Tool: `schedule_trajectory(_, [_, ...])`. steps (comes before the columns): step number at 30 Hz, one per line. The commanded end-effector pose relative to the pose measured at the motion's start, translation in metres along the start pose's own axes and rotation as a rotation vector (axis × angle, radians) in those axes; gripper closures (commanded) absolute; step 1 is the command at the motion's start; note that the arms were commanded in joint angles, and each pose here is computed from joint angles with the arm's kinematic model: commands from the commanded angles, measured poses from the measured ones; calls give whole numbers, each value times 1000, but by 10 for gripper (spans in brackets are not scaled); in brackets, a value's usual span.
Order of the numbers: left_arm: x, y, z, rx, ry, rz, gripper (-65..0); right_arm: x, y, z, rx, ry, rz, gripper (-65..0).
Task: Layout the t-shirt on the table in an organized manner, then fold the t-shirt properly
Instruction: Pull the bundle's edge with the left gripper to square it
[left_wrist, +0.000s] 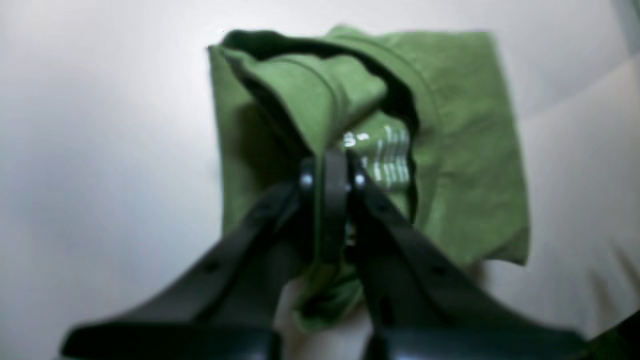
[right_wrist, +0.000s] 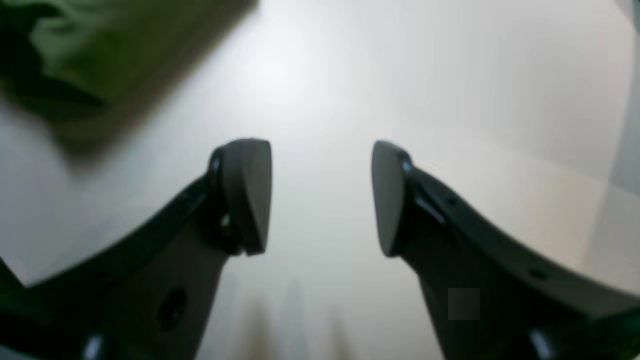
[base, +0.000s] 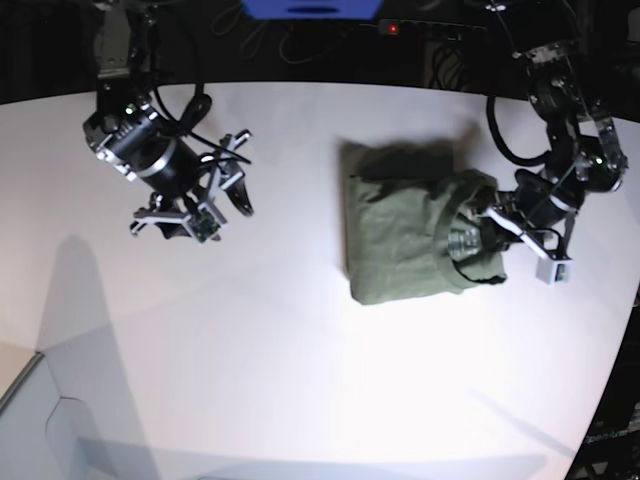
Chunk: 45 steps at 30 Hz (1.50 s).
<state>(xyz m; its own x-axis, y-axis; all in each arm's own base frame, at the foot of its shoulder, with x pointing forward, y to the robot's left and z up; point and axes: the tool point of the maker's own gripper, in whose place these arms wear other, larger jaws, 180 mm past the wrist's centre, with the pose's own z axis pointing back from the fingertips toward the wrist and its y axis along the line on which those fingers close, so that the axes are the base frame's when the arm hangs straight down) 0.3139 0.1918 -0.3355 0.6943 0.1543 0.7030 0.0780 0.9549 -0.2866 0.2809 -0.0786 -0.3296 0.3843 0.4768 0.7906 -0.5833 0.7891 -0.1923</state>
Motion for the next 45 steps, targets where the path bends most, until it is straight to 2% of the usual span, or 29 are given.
schedule_trajectory(1, [13,2,0,-7,-41,-3,-3,15,-4,1,-10,-54,8,-324])
schedule_trajectory(11, [-27,46,-30,31,18,125,-5,14,-2,1,-3,-49,9,-324])
schedule_trajectory(20, [-29,77,-44,61,59,182,-16,11,-3,2,-7,-41,11,-324])
schedule_trajectory(22, [-23,75,-41,58,43,171,-62,11,-4,2,-9,-40,11,-324])
schedule_trajectory(28, [4,60,-26,48,-37,93,-325,11,-4,2,-10,-39,12,-324])
schedule_trajectory(33, [21,52,-18,44,-84,52,-345,11,-4,2,-8,-39,13,-324])
schedule_trajectory(38, [14,68,-20,71,-65,92,-359,11,-3,2,-6,-40,14,-324])
schedule_trajectory(42, [11,87,-27,92,-54,167,-447,13,-4,2,-7,-44,15,-324])
schedule_trajectory(45, [10,89,-28,94,-51,174,-530,13,-3,1,-6,-45,16,-324])
